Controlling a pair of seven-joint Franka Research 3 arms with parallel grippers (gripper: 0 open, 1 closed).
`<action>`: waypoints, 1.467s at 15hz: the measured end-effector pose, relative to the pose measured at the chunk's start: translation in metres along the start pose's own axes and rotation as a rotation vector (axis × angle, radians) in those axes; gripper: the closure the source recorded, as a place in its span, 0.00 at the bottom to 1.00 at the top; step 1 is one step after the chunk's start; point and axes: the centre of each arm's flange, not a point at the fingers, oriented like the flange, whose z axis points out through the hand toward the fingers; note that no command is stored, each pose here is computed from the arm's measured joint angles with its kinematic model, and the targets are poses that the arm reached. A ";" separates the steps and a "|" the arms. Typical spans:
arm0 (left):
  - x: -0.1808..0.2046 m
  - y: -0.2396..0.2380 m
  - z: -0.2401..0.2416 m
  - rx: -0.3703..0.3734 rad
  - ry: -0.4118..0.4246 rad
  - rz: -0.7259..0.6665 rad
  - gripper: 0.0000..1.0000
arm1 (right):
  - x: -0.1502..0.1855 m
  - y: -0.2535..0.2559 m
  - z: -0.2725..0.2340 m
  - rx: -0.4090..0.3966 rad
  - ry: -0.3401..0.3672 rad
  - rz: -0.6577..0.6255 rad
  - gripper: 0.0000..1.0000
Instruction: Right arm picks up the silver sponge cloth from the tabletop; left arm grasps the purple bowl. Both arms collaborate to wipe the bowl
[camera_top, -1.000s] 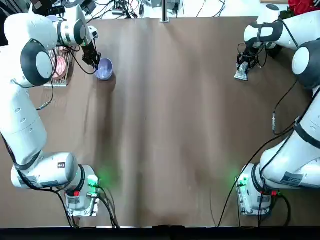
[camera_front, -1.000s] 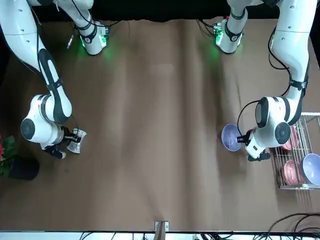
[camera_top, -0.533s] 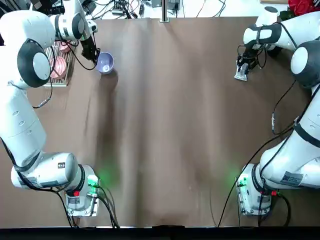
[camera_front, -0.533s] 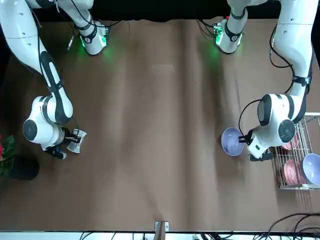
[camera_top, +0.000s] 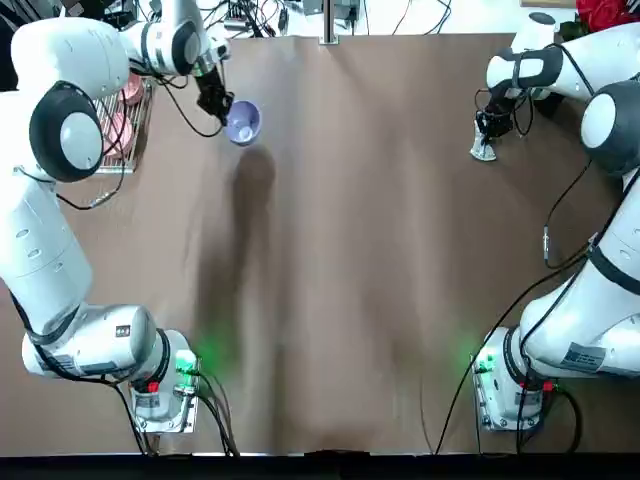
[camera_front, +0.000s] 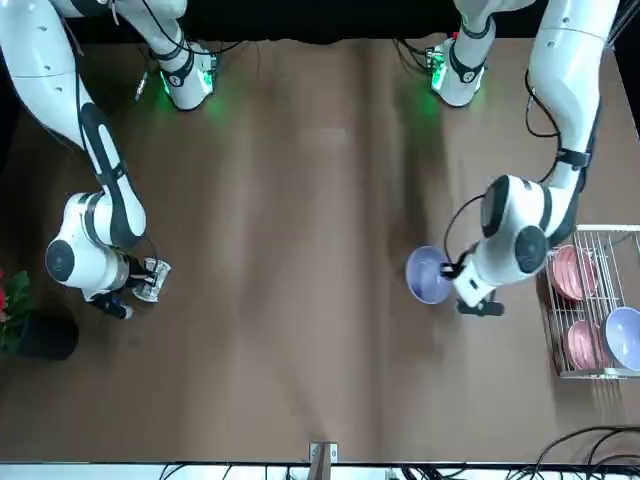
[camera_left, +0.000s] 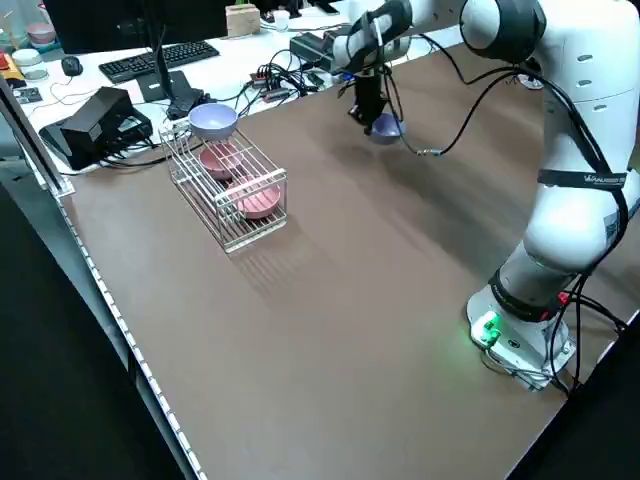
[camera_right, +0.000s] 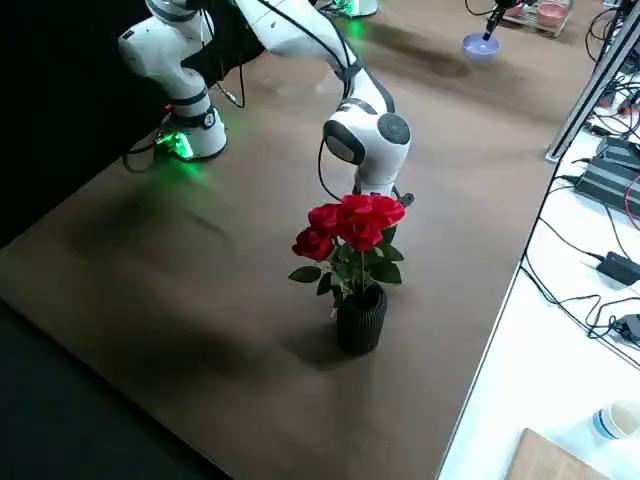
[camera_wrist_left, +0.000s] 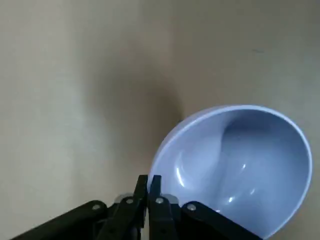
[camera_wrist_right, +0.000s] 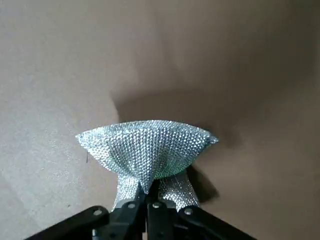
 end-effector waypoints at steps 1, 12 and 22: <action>-0.005 0.022 0.000 -0.013 -0.005 0.010 0.95 | 0.000 0.000 0.000 0.000 0.000 0.007 0.98; -0.067 0.242 0.034 -0.084 -0.055 -0.114 0.95 | -0.007 -0.041 -0.028 0.003 -0.092 0.050 0.98; -0.071 0.295 0.097 -0.144 -0.058 -0.165 0.95 | -0.032 -0.147 -0.125 0.151 -0.151 0.135 0.98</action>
